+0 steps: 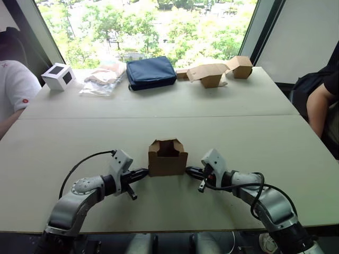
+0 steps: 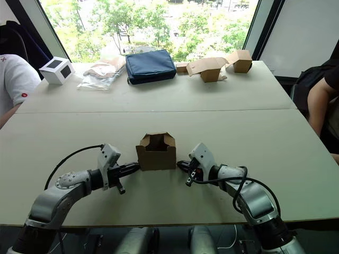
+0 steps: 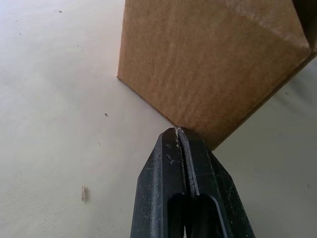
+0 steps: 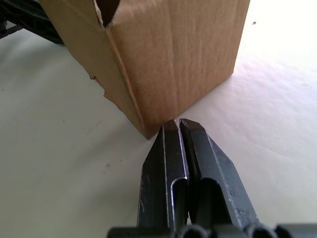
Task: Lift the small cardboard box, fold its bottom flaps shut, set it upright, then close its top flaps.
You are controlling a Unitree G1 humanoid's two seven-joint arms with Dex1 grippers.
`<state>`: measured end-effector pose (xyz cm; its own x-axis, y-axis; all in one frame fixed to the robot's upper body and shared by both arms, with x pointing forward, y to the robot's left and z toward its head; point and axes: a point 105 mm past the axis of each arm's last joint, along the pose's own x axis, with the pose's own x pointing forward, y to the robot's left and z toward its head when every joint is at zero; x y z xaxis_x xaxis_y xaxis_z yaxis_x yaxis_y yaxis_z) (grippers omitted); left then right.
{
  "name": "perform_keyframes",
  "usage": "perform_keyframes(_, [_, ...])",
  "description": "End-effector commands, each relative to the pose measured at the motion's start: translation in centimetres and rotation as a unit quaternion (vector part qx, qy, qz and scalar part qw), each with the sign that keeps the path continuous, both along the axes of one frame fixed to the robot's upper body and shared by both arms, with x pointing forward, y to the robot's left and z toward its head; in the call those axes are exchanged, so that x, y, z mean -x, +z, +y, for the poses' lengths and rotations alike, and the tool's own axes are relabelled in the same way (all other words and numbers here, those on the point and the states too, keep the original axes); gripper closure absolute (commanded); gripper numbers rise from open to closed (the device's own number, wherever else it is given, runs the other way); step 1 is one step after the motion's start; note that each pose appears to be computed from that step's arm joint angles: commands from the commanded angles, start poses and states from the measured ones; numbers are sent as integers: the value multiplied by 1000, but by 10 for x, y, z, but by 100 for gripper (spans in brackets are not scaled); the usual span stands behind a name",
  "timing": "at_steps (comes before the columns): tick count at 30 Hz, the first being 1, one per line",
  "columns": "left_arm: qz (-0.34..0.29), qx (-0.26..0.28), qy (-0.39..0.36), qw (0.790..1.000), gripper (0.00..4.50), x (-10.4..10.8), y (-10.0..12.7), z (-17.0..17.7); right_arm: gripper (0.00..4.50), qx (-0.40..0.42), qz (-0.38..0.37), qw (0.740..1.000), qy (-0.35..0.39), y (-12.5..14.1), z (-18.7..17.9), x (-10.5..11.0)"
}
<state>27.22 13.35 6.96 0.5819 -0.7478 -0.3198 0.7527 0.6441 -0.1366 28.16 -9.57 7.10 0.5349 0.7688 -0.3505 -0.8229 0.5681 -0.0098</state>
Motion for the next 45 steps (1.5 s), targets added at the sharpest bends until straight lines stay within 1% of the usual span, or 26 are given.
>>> perform_keyframes(1, [-5, -1, -15, 1000, 449, 5, 3, -6, 450, -19, -20, 999, 19, 12, 9, 1])
perform_keyframes(7, [-5, -5, -14, 1000, 449, 7, 3, -2, 450, -21, -13, 999, 26, 11, 12, 5])
perform_keyframes(10, [-6, -16, -12, 1000, 449, 6, 4, 8, 450, -7, -13, 1000, 24, 9, 6, 6])
perform_keyframes(14, [-14, -30, -15, 999, 449, 2, 15, 25, 450, 0, -19, 1000, 24, 15, -5, 6])
perform_keyframes(17, [-21, -43, -35, 998, 449, -1, 31, 38, 450, 9, -28, 999, 38, 26, -16, 10])
perform_keyframes(20, [-25, -31, -66, 997, 449, -3, 62, 47, 450, 5, -40, 998, 52, 49, -32, 10])
perform_keyframes(24, [-40, -5, -105, 994, 449, -8, 102, 44, 450, -9, -67, 995, 67, 87, -45, 1])
perform_keyframes(25, [-45, -3, -116, 992, 449, -9, 108, 41, 450, -10, -77, 994, 75, 96, -45, -2])
perform_keyframes(29, [-63, 1, -143, 988, 449, -17, 121, 27, 450, -4, -104, 989, 106, 118, -35, -10])
perform_keyframes(31, [-66, 2, -156, 985, 449, -20, 121, 17, 450, -9, -112, 986, 124, 123, -23, -13])
perform_keyframes(33, [-64, -4, -164, 984, 449, -22, 115, 13, 450, -12, -112, 984, 137, 123, -15, -13])
perform_keyframes(38, [-63, -14, -172, 983, 449, -29, 100, 6, 450, -12, -110, 981, 160, 115, 1, -14])
perform_keyframes(42, [-69, -15, -171, 983, 449, -34, 98, 3, 450, -11, -109, 981, 162, 107, 6, -17])
perform_keyframes(45, [-70, -17, -176, 982, 449, -34, 95, 0, 450, -11, -108, 980, 165, 103, 9, -18])
